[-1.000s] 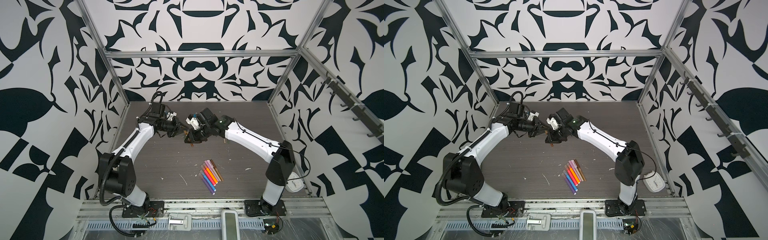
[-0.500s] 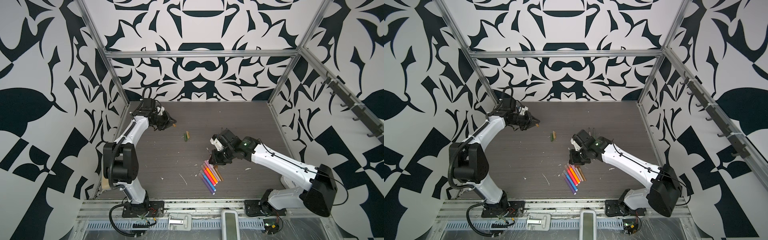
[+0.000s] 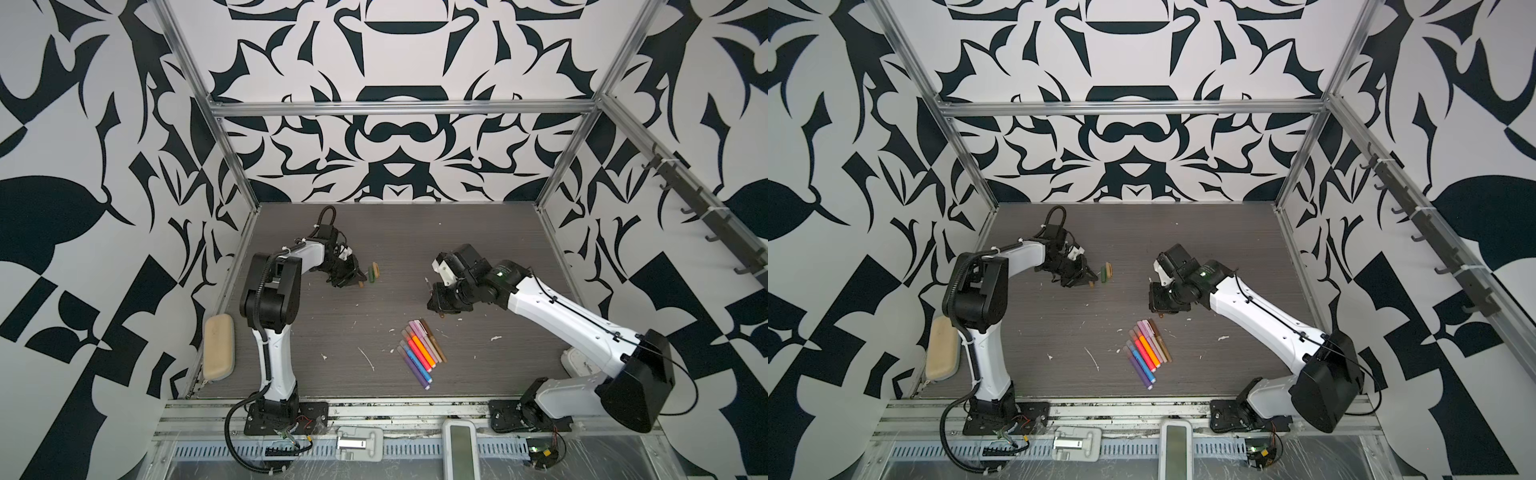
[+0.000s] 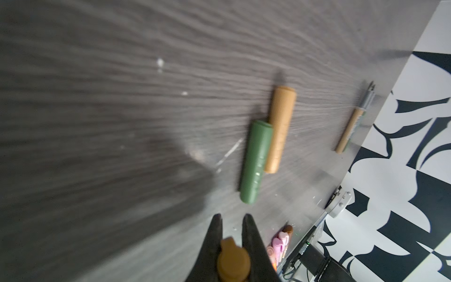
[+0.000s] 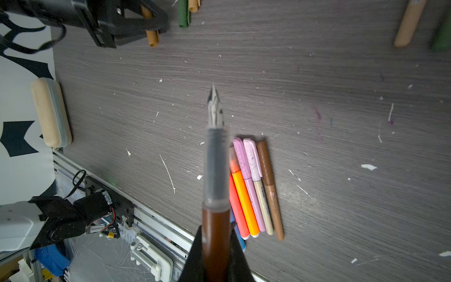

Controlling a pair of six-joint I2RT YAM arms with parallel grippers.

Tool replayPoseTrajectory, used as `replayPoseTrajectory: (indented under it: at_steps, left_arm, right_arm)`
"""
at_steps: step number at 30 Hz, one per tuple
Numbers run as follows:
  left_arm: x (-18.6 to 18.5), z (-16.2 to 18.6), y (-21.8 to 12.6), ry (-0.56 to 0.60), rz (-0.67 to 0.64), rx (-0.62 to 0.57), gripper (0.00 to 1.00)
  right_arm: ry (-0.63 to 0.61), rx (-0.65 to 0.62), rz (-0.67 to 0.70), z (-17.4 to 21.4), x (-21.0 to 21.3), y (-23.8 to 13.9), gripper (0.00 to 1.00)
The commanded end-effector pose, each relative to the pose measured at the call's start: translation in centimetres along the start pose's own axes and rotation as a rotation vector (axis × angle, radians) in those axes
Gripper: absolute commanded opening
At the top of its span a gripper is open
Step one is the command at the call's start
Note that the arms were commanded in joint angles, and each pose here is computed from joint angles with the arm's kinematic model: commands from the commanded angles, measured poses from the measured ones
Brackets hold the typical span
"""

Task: Open the pen caps
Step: 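Pull the grippers apart to uncap the brown pen, then lower the tan cap beside the other caps with the left gripper while the right holds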

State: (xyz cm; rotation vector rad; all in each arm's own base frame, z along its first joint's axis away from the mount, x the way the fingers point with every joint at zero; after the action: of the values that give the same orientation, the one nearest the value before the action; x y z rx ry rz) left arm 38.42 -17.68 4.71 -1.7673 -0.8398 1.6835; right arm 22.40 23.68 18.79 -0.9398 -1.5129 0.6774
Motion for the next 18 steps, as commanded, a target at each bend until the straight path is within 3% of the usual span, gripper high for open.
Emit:
replayPoseTrajectory:
  at_steps: [1,6,18]
  left_arm:
    - [0.2,-0.3,0.4,0.033,0.004,0.001,0.04]
    - [0.6,-0.5,0.5,0.031,-0.021,0.001,0.22]
    - [2.0,-1.7,1.2,0.020,-0.099,0.021,0.17]
  right_arm:
    - [-0.035,-0.007,-0.007,-0.2,0.5,-1.0,0.00]
    - [-0.026,-0.008,-0.008,-0.2,0.5,-1.0,0.00]
    - [-0.014,-0.024,0.006,0.1,0.1,-1.9,0.00]
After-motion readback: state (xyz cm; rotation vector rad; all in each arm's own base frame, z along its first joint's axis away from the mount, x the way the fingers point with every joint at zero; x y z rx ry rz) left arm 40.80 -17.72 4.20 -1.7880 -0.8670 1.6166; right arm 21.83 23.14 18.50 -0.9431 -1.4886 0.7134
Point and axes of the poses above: each gripper's point midway between its finger pads, its own y axis out along the fingers, its own x axis along the line the jaws close on, z = x × y, the point moved 2 cm from there along -y, back along the fingers, and after that the axes turned 10 degrees about y, right-handed, at the moved point
